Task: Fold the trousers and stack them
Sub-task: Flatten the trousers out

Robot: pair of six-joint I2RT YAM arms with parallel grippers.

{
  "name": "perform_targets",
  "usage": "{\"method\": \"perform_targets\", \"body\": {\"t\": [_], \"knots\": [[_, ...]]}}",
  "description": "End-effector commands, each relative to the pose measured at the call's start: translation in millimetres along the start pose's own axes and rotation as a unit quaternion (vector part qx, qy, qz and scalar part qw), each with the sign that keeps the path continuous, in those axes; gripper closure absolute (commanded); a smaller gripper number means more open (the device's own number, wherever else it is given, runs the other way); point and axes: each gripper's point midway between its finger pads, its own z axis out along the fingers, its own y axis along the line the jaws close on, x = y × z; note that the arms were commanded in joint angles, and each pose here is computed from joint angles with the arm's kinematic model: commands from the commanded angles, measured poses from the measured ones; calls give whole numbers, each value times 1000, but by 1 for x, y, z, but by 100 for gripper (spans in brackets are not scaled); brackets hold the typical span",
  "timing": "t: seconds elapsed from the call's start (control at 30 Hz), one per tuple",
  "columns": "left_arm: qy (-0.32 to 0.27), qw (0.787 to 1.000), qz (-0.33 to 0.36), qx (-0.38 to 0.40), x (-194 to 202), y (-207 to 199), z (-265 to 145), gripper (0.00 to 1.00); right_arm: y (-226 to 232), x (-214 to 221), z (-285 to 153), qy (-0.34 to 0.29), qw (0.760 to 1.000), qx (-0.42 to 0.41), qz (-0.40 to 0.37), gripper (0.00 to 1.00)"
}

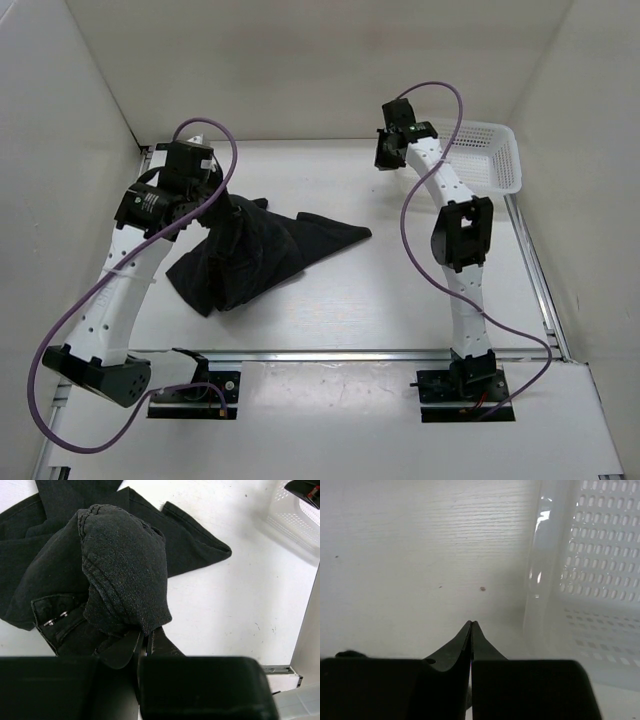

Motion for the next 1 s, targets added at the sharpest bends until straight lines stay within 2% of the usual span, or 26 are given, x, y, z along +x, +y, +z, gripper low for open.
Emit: {"method": "perform_targets", "body": {"t": [0.0,0.4,0.83,0.97], "knots": [[-16,999,4,29,-10,-14,-2,90,-10,-34,-18,-50,998,37,9,100],[-13,999,14,33,-14,-19,2,90,-55,-14,1,-33,989,141,12,100],[-14,999,14,39,-15,-22,-1,90,-76,-20,-17,-44,984,171,19,100],[-11,999,14,43,-14,-23,-1,90,-68,-23,-26,-46,988,149,21,100]]}}
